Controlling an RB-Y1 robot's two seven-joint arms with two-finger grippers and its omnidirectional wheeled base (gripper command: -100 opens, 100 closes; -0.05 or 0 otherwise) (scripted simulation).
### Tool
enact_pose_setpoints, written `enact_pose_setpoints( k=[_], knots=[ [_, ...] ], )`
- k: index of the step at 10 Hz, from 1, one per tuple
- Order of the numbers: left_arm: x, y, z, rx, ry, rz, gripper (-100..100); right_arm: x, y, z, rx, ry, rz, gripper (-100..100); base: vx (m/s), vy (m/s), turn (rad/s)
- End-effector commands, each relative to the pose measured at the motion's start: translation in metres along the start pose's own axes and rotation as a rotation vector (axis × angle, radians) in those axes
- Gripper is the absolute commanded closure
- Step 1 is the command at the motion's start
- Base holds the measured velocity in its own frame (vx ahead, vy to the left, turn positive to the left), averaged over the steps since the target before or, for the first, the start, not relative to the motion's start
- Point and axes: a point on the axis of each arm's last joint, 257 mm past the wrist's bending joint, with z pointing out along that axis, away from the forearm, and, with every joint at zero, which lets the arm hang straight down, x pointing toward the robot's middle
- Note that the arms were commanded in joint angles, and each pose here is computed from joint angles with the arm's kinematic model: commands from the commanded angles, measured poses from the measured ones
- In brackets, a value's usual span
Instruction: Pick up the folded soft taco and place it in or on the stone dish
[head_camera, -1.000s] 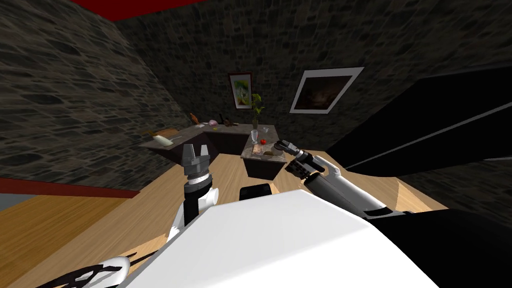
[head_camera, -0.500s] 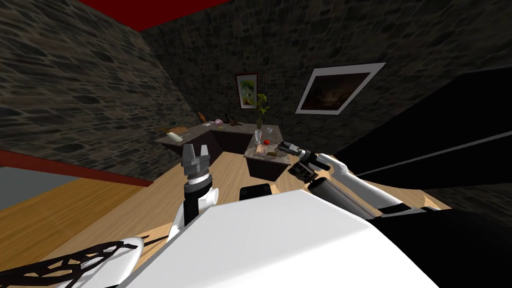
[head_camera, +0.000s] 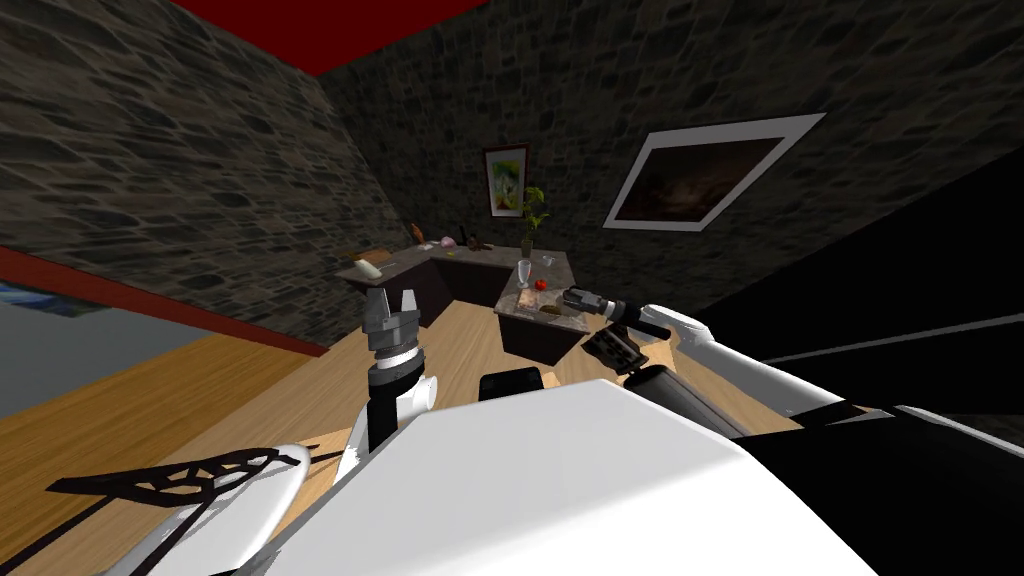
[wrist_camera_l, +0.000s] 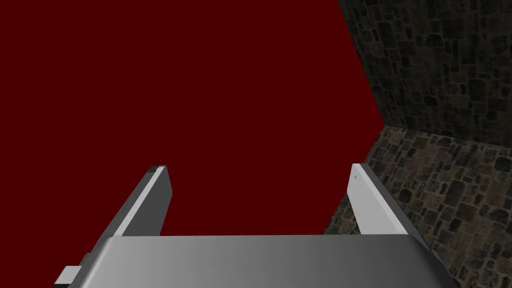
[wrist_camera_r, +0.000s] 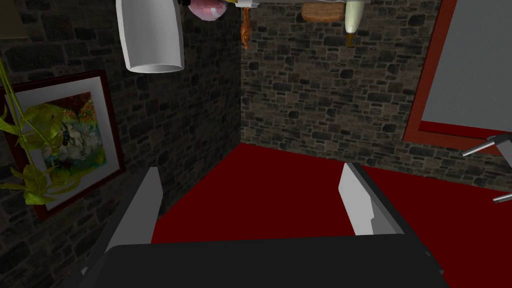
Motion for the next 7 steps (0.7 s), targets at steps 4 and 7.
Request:
enact_pose_setpoints(
  k=[4,7],
  knots=[
    [0.000,0.000,0.000,0.000,0.000,0.000,0,0.042,-0.019,-0.024,0.009,0.172,-0.031,-100,0.005,0.032,0.179],
    [0.000,0.000,0.000,0.000,0.000,0.000,0,0.090,-0.034,-0.065,0.020,0.379,-0.052,-100,0.012,0.046,0.258]
  ],
)
